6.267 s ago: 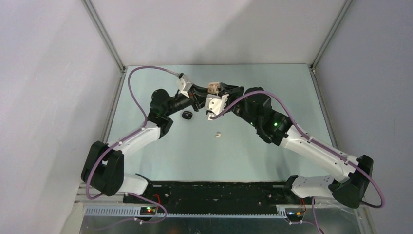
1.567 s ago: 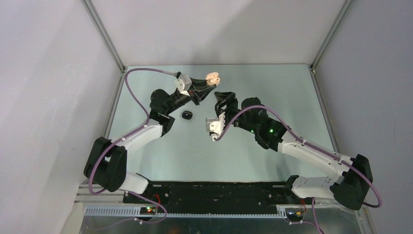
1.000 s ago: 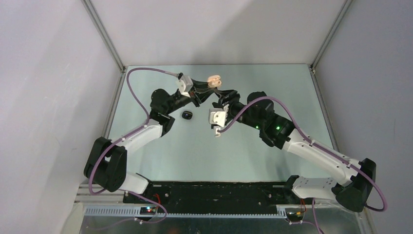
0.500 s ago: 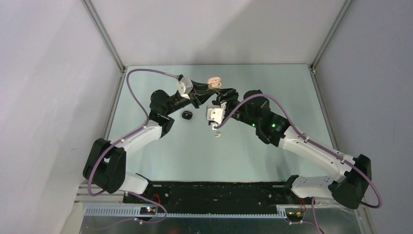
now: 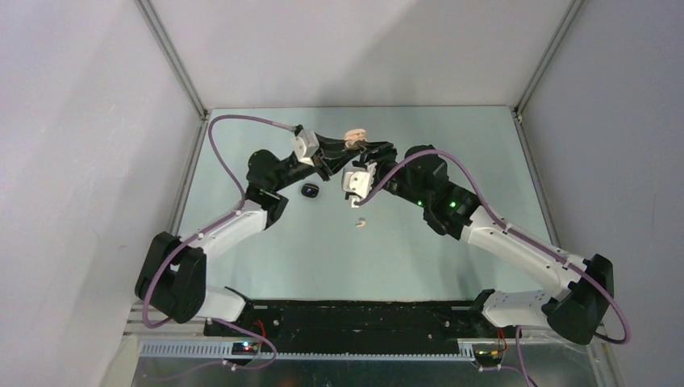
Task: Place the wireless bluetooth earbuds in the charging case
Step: Adjust the left earbud in the left side groove of the charging case, then pick up the right earbud from the right side groove of the charging case.
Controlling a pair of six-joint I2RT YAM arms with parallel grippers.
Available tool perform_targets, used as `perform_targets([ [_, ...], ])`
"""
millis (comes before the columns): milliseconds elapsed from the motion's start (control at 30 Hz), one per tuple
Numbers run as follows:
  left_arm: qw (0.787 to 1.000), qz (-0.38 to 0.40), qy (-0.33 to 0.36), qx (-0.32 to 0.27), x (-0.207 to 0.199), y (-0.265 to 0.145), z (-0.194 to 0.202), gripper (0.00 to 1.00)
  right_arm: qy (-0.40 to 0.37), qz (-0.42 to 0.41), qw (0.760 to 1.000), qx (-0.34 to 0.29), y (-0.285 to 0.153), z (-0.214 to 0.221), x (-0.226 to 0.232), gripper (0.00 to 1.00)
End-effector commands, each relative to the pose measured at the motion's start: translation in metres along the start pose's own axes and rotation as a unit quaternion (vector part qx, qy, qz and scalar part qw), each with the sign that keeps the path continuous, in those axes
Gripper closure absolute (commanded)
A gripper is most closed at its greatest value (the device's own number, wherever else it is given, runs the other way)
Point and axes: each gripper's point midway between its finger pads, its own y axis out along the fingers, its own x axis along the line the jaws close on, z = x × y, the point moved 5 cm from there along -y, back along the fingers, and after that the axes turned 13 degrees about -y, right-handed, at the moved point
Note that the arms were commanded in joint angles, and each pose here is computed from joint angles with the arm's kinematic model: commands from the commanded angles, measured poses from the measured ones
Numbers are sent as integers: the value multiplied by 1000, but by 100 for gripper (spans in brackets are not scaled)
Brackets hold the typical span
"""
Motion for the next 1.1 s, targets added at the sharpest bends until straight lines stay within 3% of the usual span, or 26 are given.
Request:
perform_targets([
  [0, 999, 17, 29, -21, -8, 1, -14, 100, 12, 27, 1000, 4, 0, -2, -19, 47],
  [200, 1000, -2, 8, -19, -2, 1, -11, 100, 43, 58, 997, -26, -15, -15, -41, 47],
  [400, 999, -38, -21, -4, 13, -5, -5, 100, 116, 8, 991, -73, -53, -36, -35, 42],
  [567, 996, -71, -57, 11, 26, -19, -5, 100, 201, -24, 978, -54, -69, -28, -16, 38],
  [700, 992, -82, -88, 27, 32, -41, -11, 100, 283, -96, 954, -14, -59, 3, 29, 40],
  [800, 989, -107, -92, 46, 38, -73, -19, 100, 330, -200, 923, -9, -54, 22, 74, 46],
  [933, 988, -111, -85, 70, 36, -103, -31, 100, 325, -317, 891, 9, -34, 47, 138, 51],
  [1067, 985, -130, -84, 78, 29, -119, -33, 100, 328, -341, 880, 31, -12, 64, 174, 54],
])
